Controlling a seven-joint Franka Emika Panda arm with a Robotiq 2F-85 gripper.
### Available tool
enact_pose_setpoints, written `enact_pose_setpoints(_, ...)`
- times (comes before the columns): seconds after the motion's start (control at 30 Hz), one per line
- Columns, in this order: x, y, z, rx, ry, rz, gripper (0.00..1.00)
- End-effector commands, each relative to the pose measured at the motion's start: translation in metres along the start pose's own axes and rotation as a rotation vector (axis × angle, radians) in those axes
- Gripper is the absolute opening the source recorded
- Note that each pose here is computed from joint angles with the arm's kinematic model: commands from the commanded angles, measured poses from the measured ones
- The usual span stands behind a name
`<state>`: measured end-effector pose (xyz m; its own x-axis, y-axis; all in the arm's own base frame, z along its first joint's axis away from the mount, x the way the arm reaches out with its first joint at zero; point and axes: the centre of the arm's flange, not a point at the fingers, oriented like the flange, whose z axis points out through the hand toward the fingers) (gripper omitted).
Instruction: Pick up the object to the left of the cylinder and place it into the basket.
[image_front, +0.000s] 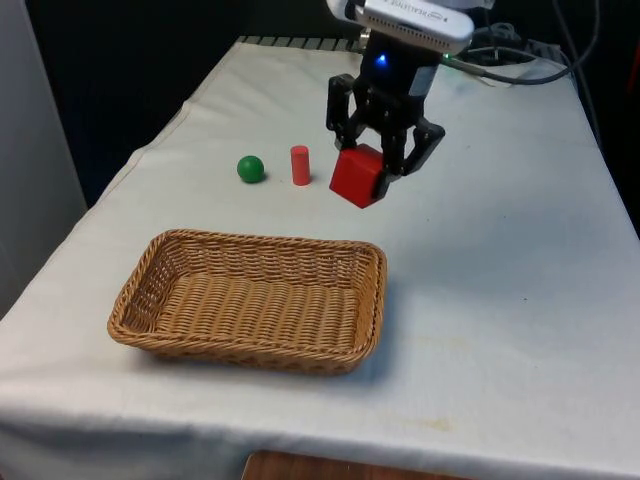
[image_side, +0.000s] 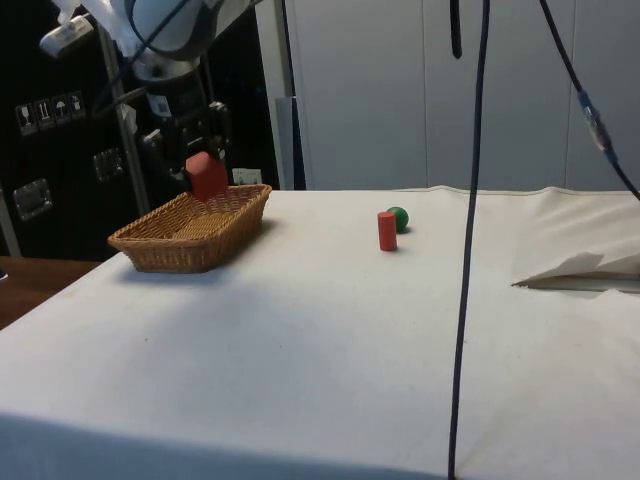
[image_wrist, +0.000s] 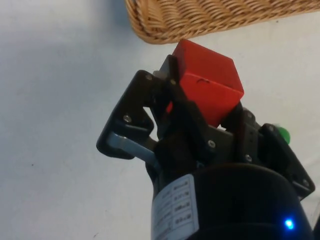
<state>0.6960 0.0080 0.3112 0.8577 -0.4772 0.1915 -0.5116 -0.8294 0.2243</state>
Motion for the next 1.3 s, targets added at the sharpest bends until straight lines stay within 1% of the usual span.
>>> enact_pose_setpoints(0.0, 0.002, -0.001, 0.000, -0.009, 0.015, 0.007, 0.03)
enact_pose_setpoints(0.03, 0.003, -0.001, 0.000, -0.018, 0.026, 0.015, 0.03)
enact_pose_setpoints(0.07, 0.003, -0.001, 0.000, -0.018, 0.026, 0.015, 0.03)
enact_pose_setpoints(0.1, 0.002, 0.001, 0.001, -0.024, 0.033, 0.020, 0.03)
enact_pose_setpoints(0.13, 0.003, 0.003, 0.001, -0.025, 0.036, 0.021, 0.03)
enact_pose_setpoints(0.17, 0.001, 0.000, 0.000, -0.023, 0.024, 0.017, 0.03)
enact_pose_setpoints(0.2, 0.003, 0.004, 0.002, -0.025, 0.038, 0.022, 0.03)
enact_pose_setpoints(0.33, 0.003, 0.011, 0.003, -0.025, 0.047, 0.030, 0.03)
enact_pose_setpoints(0.47, 0.002, 0.016, 0.005, -0.029, 0.049, 0.032, 0.03)
enact_pose_setpoints(0.5, 0.002, 0.014, 0.006, -0.033, 0.034, 0.030, 0.03)
enact_pose_setpoints(0.53, 0.002, 0.017, 0.006, -0.029, 0.047, 0.033, 0.03)
enact_pose_setpoints(0.63, 0.003, 0.020, 0.009, -0.027, 0.047, 0.035, 0.03)
enact_pose_setpoints(0.77, 0.006, 0.026, 0.018, -0.023, 0.061, 0.047, 0.03)
enact_pose_setpoints(0.8, 0.005, 0.025, 0.017, -0.031, 0.054, 0.044, 0.03)
enact_pose_setpoints(0.83, 0.008, 0.028, 0.019, -0.022, 0.064, 0.051, 0.03)
enact_pose_setpoints(1.07, 0.011, 0.033, 0.031, -0.012, 0.100, 0.075, 0.03)
enact_pose_setpoints(1.1, 0.012, 0.035, 0.033, -0.009, 0.112, 0.082, 0.03)
enact_pose_setpoints(1.13, 0.010, 0.033, 0.031, -0.021, 0.090, 0.070, 0.03)
enact_pose_setpoints(1.17, 0.012, 0.035, 0.033, -0.009, 0.112, 0.082, 0.03)
enact_pose_setpoints(1.2, 0.012, 0.035, 0.036, -0.007, 0.123, 0.088, 0.03)
enact_pose_setpoints(1.27, 0.012, 0.037, 0.039, -0.004, 0.134, 0.095, 0.03)
